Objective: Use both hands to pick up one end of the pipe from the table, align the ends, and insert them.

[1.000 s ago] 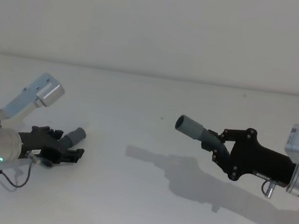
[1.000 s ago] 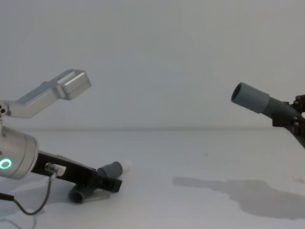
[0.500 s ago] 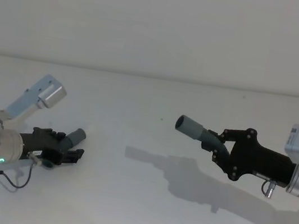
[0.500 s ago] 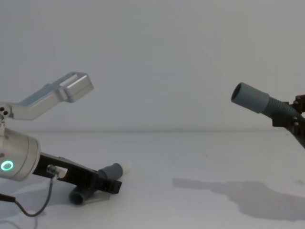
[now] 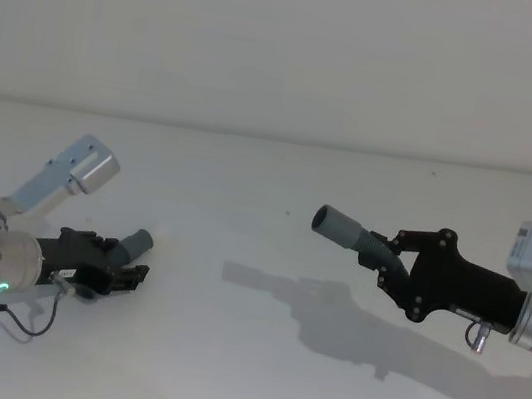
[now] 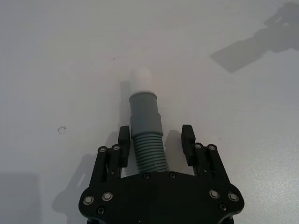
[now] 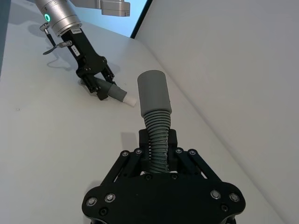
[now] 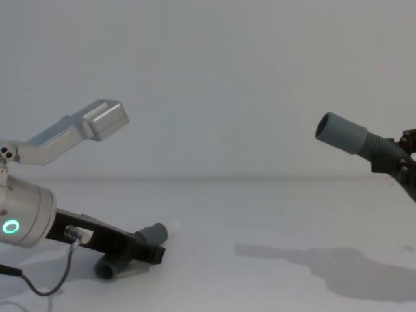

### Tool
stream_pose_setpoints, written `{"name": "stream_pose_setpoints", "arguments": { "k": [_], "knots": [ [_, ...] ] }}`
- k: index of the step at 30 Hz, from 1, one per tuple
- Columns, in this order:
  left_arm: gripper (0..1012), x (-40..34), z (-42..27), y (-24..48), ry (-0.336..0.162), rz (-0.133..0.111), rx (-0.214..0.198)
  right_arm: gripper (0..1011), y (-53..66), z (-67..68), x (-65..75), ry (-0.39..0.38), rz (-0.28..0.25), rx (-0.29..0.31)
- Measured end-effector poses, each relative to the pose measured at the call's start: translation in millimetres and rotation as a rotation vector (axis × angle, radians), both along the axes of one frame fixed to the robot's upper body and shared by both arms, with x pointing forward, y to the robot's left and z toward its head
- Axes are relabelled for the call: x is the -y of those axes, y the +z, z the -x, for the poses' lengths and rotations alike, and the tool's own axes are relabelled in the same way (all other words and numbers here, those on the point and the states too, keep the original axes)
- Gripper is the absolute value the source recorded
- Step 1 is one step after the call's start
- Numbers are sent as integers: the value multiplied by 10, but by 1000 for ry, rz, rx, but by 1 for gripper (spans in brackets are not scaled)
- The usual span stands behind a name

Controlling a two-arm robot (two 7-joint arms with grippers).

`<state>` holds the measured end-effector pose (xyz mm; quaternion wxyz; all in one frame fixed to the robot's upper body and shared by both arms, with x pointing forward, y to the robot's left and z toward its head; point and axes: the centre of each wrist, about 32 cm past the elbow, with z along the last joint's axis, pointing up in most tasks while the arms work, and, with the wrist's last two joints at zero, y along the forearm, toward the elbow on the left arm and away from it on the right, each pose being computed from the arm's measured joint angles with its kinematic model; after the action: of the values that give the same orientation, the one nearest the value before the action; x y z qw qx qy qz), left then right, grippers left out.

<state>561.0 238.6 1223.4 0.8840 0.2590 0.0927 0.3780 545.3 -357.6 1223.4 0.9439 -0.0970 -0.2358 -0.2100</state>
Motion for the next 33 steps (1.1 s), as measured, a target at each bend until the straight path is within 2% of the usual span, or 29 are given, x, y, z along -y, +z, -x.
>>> {"name": "stream_pose_setpoints", "arguments": {
  "k": [33],
  "knots": [
    [431, 2, 2, -18, 0, -5, -3, 180, 0, 0, 0, 0, 0, 0]
  ]
}}
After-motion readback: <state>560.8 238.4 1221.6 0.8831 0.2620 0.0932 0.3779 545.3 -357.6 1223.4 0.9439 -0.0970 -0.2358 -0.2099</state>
